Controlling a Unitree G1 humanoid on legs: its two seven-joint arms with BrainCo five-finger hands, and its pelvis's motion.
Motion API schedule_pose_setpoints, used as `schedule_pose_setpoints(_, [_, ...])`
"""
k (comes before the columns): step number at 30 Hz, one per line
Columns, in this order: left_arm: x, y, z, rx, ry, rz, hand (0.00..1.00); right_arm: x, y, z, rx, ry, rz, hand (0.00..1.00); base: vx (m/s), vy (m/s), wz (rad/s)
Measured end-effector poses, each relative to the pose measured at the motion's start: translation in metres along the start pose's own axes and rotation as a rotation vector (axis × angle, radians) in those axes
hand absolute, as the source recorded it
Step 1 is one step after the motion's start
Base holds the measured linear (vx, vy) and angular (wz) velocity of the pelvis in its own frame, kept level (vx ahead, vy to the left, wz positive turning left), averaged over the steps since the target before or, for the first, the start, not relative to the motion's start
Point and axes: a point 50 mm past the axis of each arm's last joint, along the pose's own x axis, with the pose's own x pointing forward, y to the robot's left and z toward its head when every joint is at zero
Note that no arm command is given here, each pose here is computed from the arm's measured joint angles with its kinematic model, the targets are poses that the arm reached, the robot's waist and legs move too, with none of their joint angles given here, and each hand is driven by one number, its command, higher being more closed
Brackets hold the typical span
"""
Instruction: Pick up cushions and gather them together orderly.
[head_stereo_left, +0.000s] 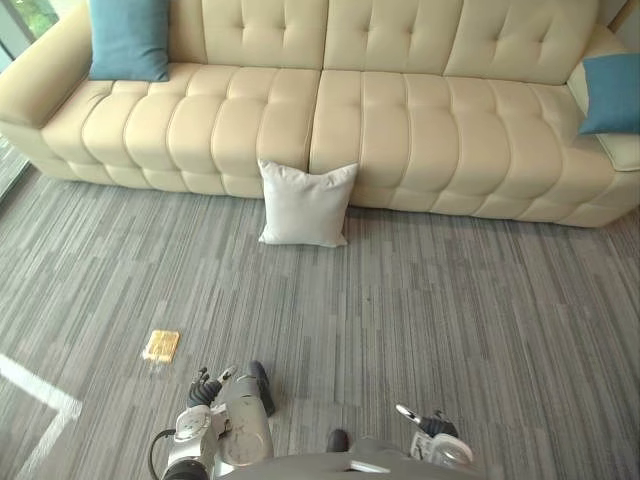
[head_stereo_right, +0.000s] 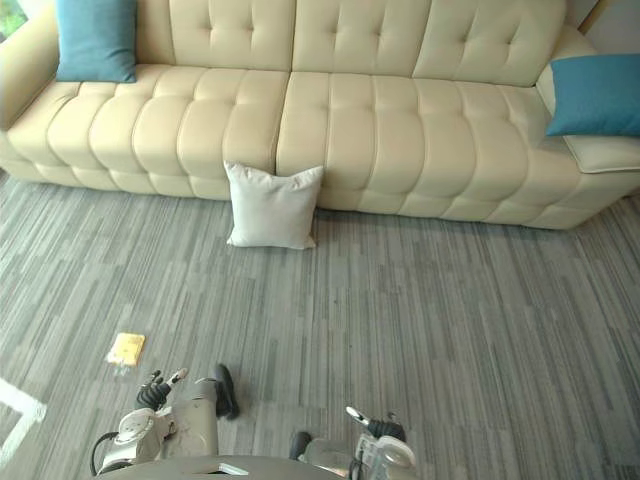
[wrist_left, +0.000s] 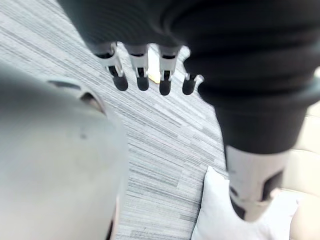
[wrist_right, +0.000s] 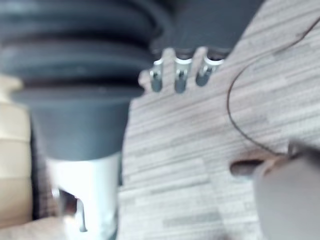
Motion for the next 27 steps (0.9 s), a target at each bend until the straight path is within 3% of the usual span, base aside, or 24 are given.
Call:
schedule_pose_setpoints(6, [0.002,0.011,-0.001,0.045,0.022,0.010,0.00,-0.004,0.014,-0.014,0.039,0.052,0.025,0.00,0.56,0.378,-0.02])
schedule_pose_setpoints(12, [0.000,0.010,-0.010,0.091,0.063,-0.004,0.00,-0.004,0.012,-0.006,0.048,0.000,0.022,0.00,0.40,0.089,0.37])
schedule_pose_setpoints(27, [-0.003,-0.025,-0.020,0.066,0.113,-0.090,0.00,0.000,-0.003,0.010,0.095,-0.048,-0.012,0.00,0.48,-0.210,0.20])
